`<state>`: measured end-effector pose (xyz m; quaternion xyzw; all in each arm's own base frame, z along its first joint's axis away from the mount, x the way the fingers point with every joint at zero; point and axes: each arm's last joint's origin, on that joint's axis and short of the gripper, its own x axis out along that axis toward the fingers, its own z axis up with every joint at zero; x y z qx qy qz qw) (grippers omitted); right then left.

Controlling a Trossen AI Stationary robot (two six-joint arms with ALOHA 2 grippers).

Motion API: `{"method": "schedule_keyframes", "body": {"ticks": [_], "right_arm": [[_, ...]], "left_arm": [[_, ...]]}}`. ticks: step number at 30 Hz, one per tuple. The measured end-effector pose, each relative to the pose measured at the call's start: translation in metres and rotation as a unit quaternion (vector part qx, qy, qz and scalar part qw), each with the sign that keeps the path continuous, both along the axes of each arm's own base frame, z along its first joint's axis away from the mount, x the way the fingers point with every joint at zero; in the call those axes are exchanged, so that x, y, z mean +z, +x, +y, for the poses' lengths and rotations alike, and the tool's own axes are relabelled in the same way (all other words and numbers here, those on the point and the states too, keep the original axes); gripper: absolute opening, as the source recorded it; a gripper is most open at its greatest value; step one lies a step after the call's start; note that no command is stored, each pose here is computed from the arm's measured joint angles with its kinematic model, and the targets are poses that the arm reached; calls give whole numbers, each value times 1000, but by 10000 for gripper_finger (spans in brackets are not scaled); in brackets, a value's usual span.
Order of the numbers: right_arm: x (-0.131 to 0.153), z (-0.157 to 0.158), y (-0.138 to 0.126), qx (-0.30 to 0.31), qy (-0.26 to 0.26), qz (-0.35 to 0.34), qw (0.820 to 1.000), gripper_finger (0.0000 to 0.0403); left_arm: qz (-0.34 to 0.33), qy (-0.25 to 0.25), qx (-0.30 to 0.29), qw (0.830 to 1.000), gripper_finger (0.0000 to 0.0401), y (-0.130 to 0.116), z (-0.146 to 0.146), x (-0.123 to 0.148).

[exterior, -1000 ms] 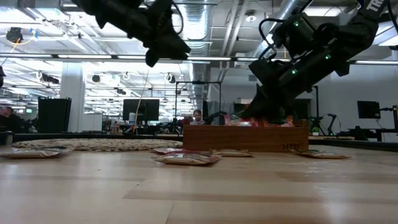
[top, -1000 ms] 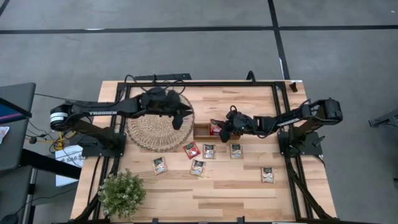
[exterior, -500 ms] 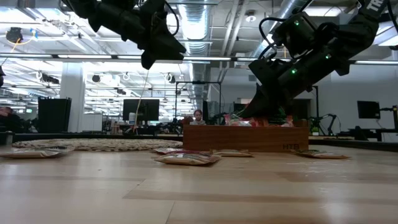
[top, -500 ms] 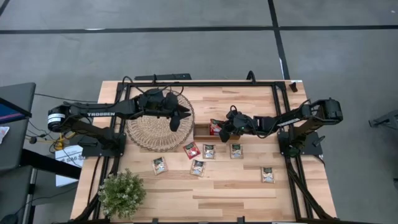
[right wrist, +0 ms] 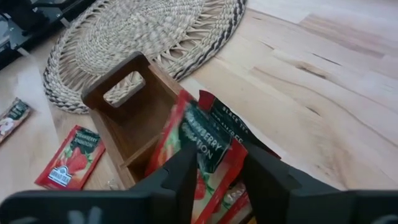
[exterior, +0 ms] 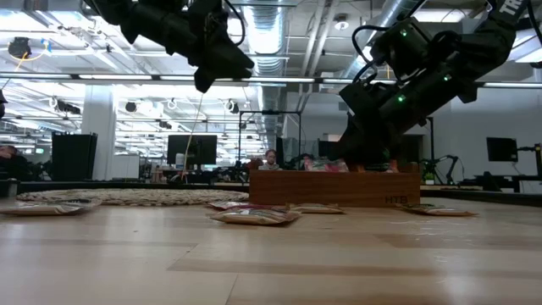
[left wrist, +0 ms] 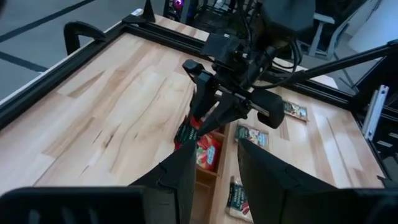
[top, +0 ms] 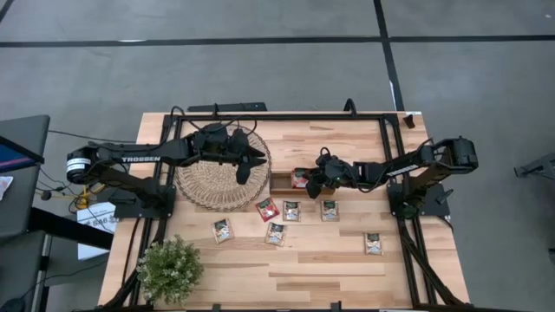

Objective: Pick & Place Tea
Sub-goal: Put the red tea bag into the middle section of the wooden organizer

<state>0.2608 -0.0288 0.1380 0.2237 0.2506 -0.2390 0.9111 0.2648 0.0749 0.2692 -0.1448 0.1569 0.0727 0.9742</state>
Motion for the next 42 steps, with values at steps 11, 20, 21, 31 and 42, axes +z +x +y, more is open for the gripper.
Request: {"method": "schedule_keyframes", "body": {"ticks": [11,20,21,31,42], "right_arm": [[1,0,0,0,0,-2,1000,112],[25,1,-5,18,-24,-31,999,106],[29,2,-6,28,-28,-37,999,106],[82,21,-1,102,-72,0,992,106],[126,22,-50,57,-106,38,992,106]], "left_arm": [[-1,-5,-13,1000,110,0,-1,0],[7,-8,-13,1000,110,0,-1,-2],[8,-8,-13,1000,110,0,-1,-2],[19,-87,-52,995,110,-7,-12,-30],[63,-190,-61,978,110,-13,-19,-50]]}}
